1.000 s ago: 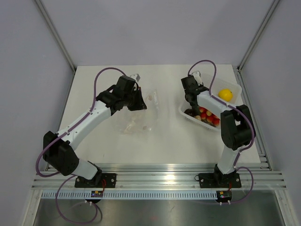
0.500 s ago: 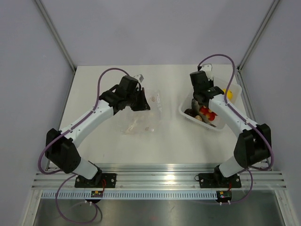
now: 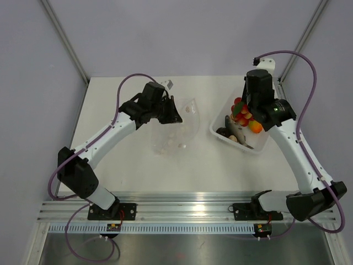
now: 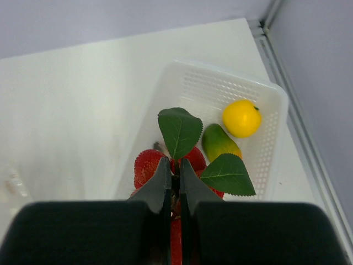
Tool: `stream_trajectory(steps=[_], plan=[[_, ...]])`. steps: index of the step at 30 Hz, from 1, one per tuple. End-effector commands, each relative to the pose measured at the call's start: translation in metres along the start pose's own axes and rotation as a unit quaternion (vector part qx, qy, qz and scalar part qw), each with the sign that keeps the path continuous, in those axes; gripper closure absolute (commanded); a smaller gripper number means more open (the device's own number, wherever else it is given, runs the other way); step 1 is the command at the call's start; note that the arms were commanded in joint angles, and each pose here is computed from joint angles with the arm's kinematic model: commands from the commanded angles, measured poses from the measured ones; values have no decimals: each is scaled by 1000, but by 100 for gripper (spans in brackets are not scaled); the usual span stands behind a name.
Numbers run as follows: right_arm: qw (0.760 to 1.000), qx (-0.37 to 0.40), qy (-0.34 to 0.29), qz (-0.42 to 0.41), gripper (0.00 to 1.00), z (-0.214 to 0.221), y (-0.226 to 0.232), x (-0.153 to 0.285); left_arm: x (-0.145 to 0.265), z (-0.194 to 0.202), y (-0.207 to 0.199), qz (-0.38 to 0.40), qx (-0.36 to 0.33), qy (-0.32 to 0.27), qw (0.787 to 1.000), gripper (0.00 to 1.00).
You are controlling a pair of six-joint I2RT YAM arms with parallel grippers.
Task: Place the food in the zip-top bag and seal the zipper
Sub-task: Pick up the fake fruit from the bin, then place the fake fruit in the zipper food storage bag.
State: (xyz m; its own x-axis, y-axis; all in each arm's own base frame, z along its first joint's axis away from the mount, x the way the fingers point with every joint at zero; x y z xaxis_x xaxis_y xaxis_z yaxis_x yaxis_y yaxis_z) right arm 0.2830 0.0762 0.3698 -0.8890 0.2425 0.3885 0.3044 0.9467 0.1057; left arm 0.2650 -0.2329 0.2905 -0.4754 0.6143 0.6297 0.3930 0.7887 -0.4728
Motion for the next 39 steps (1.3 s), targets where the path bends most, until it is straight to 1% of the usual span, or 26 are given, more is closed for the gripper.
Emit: stream_trajectory(steps=[1,3,7,10,15,22,29,31,35,39], plan=[[991,-73,-23,-110,100,-34,10,38,5,-15,-14,36,-6,-23,999,100],[984,-98,-26,-146,100,-44,14,50,4,-16,-15,38,-4,-23,999,100],[962,-142,-17,-233,100,-55,29,70,3,-18,-16,40,-2,-23,999,100],[946,-167,-8,-279,100,-57,39,78,2,-19,-17,41,0,-23,999,100],[924,-191,12,-332,100,-54,55,82,2,-21,-18,44,0,-24,999,100],[904,-227,38,-361,100,-43,69,78,5,-23,-21,55,2,-25,998,100],[896,-257,59,-357,100,-24,76,64,12,-25,-26,68,1,-31,997,100],[888,-264,69,-369,100,-21,80,63,14,-26,-27,71,2,-34,997,100],[884,-273,82,-369,100,-12,82,58,15,-28,-28,73,3,-35,997,100],[883,-281,81,-367,100,-10,83,55,14,-28,-29,78,5,-34,996,100]])
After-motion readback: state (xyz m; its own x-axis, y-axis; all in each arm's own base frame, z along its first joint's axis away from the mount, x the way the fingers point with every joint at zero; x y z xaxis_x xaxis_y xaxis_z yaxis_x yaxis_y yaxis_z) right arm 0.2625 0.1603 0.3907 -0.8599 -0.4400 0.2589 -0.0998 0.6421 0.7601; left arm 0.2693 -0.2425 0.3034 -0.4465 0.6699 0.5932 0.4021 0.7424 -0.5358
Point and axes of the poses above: each gripper's point midway between its finger pads, its own x axis back along the fingers, its own y axis along the line the jaws close on, z = x × y, the point moved 10 cm from there along x, back along the fingers, and after that the axes turned 10 degrees about -x, right-handed, at the moved point
